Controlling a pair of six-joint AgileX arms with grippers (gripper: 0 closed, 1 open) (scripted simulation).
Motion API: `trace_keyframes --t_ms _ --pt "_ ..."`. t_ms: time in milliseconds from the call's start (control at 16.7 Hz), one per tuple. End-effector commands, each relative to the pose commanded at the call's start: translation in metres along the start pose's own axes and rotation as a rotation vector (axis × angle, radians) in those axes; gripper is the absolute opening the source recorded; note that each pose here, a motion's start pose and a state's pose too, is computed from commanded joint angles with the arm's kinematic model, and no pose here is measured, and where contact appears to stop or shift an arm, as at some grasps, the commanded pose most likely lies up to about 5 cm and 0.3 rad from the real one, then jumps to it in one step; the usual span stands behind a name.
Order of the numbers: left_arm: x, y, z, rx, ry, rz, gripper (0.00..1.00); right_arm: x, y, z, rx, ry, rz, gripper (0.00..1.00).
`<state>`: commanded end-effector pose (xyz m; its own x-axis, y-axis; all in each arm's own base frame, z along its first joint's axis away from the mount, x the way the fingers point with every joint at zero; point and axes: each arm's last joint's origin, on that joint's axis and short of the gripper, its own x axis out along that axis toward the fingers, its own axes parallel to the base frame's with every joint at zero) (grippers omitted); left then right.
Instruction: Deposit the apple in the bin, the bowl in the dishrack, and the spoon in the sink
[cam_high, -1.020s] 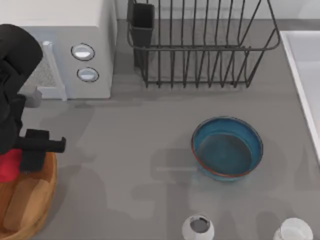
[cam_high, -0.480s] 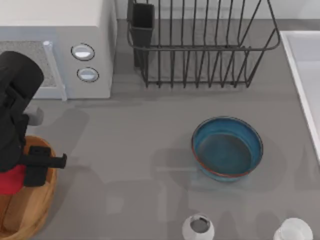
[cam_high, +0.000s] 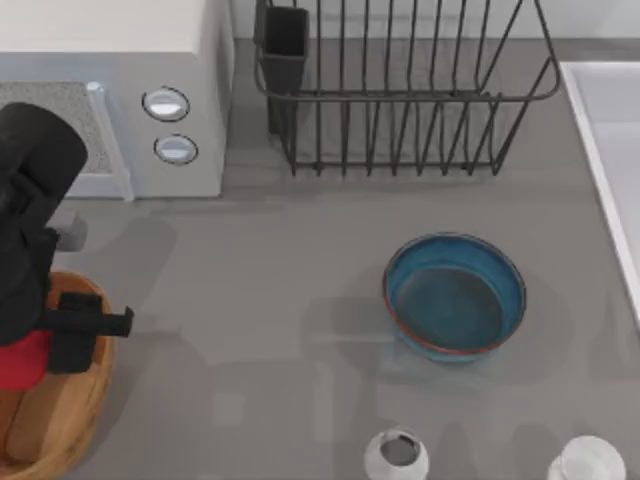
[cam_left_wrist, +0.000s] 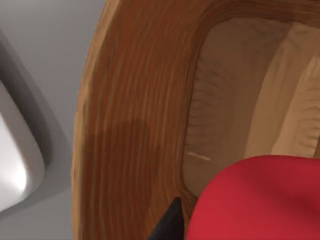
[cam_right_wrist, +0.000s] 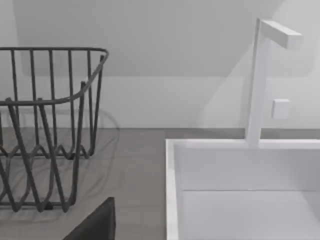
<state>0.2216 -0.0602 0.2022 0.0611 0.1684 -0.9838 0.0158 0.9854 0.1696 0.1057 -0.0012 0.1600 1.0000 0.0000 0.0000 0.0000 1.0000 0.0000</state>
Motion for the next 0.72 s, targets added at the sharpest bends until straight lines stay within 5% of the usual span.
trace_keyframes --t_ms 300,720 --pt "0.0000 0.0000 0.0000 0.000 0.000 0.000 0.98 0.0000 0.0000 0.0000 0.000 0.000 0.000 1.00" --pt "0.0000 0.0000 0.0000 0.000 0.000 0.000 1.00 0.0000 0.0000 0.0000 0.000 0.000 0.000 1.00"
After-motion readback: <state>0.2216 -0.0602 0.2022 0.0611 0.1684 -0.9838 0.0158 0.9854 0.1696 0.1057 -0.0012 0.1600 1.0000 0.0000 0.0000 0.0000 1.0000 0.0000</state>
